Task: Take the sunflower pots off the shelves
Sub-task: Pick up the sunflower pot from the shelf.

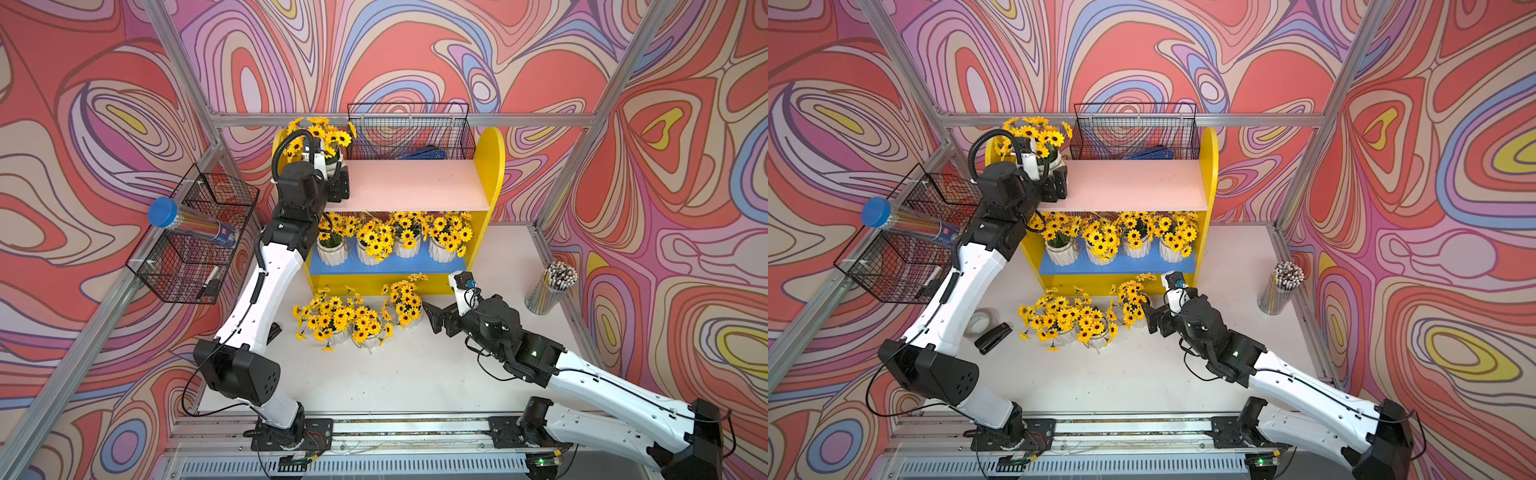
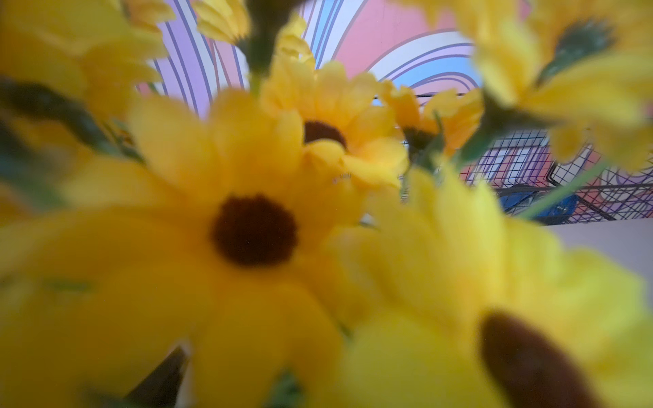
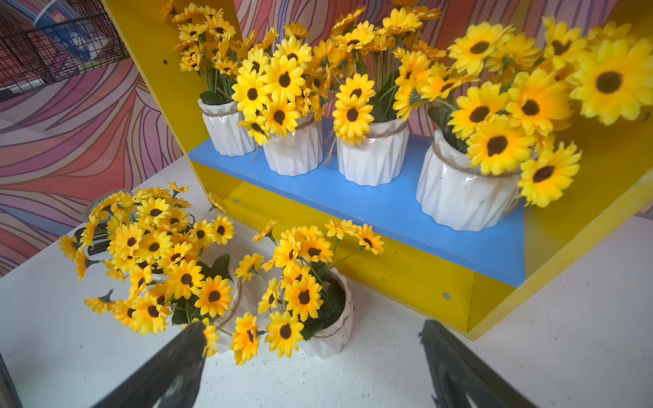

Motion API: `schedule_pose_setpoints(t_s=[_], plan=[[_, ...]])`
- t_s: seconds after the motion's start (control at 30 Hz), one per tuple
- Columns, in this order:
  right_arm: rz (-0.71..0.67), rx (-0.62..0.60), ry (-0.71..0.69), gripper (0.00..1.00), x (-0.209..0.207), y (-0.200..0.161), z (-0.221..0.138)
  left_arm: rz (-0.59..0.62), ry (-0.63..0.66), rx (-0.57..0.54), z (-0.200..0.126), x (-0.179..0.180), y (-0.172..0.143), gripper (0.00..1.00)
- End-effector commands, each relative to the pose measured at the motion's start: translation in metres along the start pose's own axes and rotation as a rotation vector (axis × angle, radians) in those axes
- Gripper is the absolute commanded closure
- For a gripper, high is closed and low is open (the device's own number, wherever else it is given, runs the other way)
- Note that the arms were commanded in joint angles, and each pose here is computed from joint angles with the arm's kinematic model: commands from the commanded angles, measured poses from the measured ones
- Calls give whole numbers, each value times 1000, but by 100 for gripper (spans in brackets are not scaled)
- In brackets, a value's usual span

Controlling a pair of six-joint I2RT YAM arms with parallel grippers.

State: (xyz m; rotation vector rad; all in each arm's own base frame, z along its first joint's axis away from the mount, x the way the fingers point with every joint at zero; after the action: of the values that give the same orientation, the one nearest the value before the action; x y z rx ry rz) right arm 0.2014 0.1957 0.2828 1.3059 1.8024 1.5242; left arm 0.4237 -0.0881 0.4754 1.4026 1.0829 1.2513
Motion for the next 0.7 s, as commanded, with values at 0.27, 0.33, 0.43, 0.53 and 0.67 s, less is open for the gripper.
schedule_pose_setpoints(t_s=[0.27, 0.33, 0.43, 0.53, 0.67], plan=[[-5, -23, 21, 6, 6, 10, 0, 44, -7, -46, 0, 2, 8, 69], [-5, -26, 24, 7, 6, 10, 0, 50, -9, -46, -2, 2, 9, 78], [-8, -31, 25, 7, 6, 12, 0, 49, -30, -46, -5, 1, 10, 93], [-14, -37, 26, 8, 8, 14, 1, 44, -61, -39, -9, -2, 10, 100], [-23, -54, 22, 8, 10, 21, 3, 31, -118, -40, -18, -6, 14, 100]])
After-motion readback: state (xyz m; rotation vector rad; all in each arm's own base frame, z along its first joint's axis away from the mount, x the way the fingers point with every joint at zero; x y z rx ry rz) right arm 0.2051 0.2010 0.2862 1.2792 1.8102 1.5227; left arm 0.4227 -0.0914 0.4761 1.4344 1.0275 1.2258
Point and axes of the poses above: each gripper's point midway between its finger pads, its own z axis out along the fingers, its own x axis along the line the jaws close on, y = z × x, the point moved 7 cm from there along -z, back along the fingers, and after that the axes turned 10 degrees about z, right-handed, at the moved point
